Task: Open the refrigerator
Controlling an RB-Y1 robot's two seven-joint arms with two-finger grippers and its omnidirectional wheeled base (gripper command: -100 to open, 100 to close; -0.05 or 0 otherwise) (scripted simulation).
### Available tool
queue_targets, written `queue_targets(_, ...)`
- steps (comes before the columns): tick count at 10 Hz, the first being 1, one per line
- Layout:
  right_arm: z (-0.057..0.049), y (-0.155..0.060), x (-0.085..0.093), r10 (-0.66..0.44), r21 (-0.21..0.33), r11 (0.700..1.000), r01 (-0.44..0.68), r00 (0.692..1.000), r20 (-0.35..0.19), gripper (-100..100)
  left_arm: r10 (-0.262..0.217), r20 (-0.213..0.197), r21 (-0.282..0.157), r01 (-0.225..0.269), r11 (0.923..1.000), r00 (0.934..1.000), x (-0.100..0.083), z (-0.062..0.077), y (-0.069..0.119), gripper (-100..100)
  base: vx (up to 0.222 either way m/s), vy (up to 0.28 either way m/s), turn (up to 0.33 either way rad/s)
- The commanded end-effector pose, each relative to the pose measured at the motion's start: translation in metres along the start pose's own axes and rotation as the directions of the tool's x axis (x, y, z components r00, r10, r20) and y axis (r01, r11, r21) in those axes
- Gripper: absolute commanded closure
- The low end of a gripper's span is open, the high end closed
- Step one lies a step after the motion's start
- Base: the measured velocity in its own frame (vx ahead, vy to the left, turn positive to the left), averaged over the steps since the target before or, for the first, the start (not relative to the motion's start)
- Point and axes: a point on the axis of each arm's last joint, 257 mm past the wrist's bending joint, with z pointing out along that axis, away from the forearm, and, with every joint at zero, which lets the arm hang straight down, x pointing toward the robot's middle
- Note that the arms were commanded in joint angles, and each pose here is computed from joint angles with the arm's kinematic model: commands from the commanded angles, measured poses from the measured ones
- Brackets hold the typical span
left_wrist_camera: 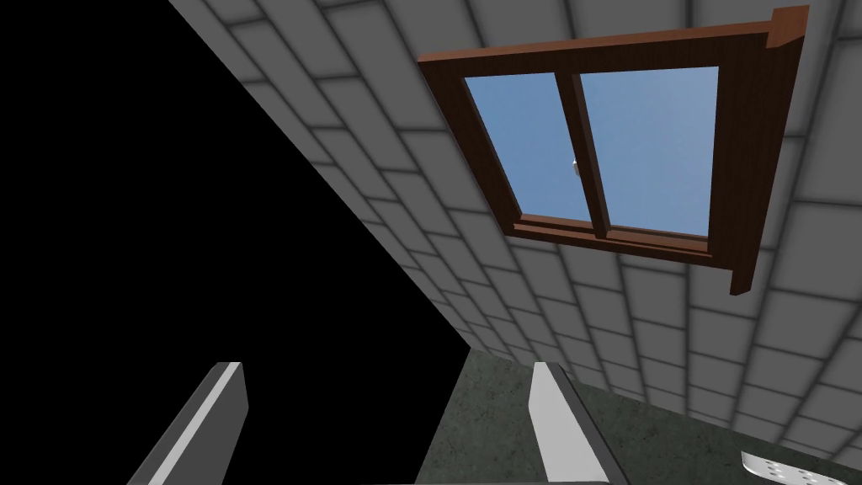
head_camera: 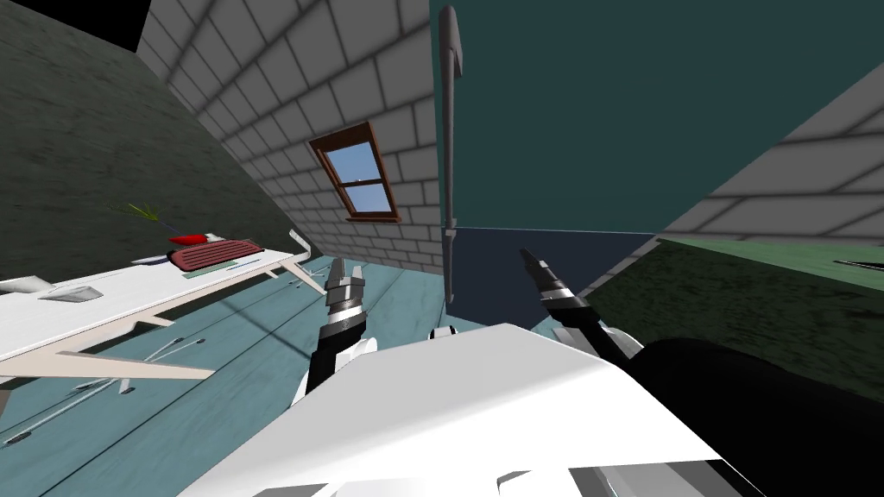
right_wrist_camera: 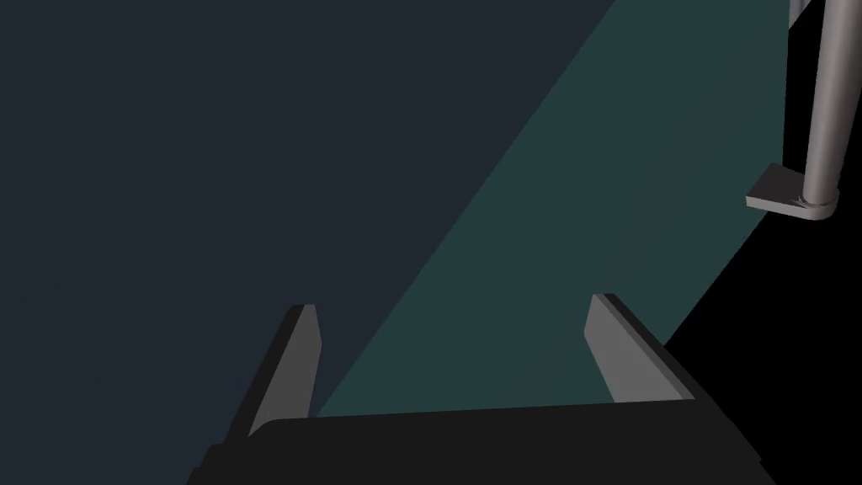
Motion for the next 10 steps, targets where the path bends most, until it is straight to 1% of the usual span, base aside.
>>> queue_targets(1,-0.009,-0.006,-0.018,-0.101,0.032,0.994,0.101,0.995,-0.011,-100,0.000,0.000,0.000,0.000,1.0000,1.0000,0.000,0.000,0.000,0,0.064,0.078,-0.051)
queue_targets(3,-0.018,-0.015,-0.035,-0.211,0.069,0.975,0.213,0.977,-0.038,-100,0.000,0.000,0.000,0.000,1.0000,1.0000,0.000,0.000,0.000,0,0.086,0.126,-0.091)
queue_targets(4,-0.023,-0.019,-0.044,-0.266,0.087,0.959,0.270,0.962,-0.055,-100,0.000,0.000,0.000,0.000,1.0000,1.0000,0.000,0.000,0.000,0,0.092,0.155,-0.076)
queue_targets(5,-0.023,-0.019,-0.046,-0.272,0.088,0.957,0.276,0.961,-0.052,-100,0.000,0.000,0.000,0.000,1.0000,1.0000,0.000,0.000,0.000,0,0.072,0.125,-0.018)
queue_targets(7,-0.031,-0.028,-0.061,-0.376,0.116,0.915,0.386,0.921,-0.098,-100,0.000,0.000,0.000,0.000,1.0000,1.0000,0.000,0.000,0.000,0,0.072,0.111,-0.068)
queue_targets(8,-0.031,-0.028,-0.064,-0.384,0.117,0.912,0.393,0.918,-0.095,-100,0.000,0.000,0.000,0.000,1.0000,1.0000,0.000,0.000,0.000,0,0.043,0.098,-0.029)
queue_targets(10,-0.038,-0.036,-0.079,-0.483,0.135,0.855,0.501,0.863,-0.150,-100,0.000,0.000,0.000,0.000,1.0000,1.0000,0.000,0.000,0.000,0,0.073,0.106,-0.061)
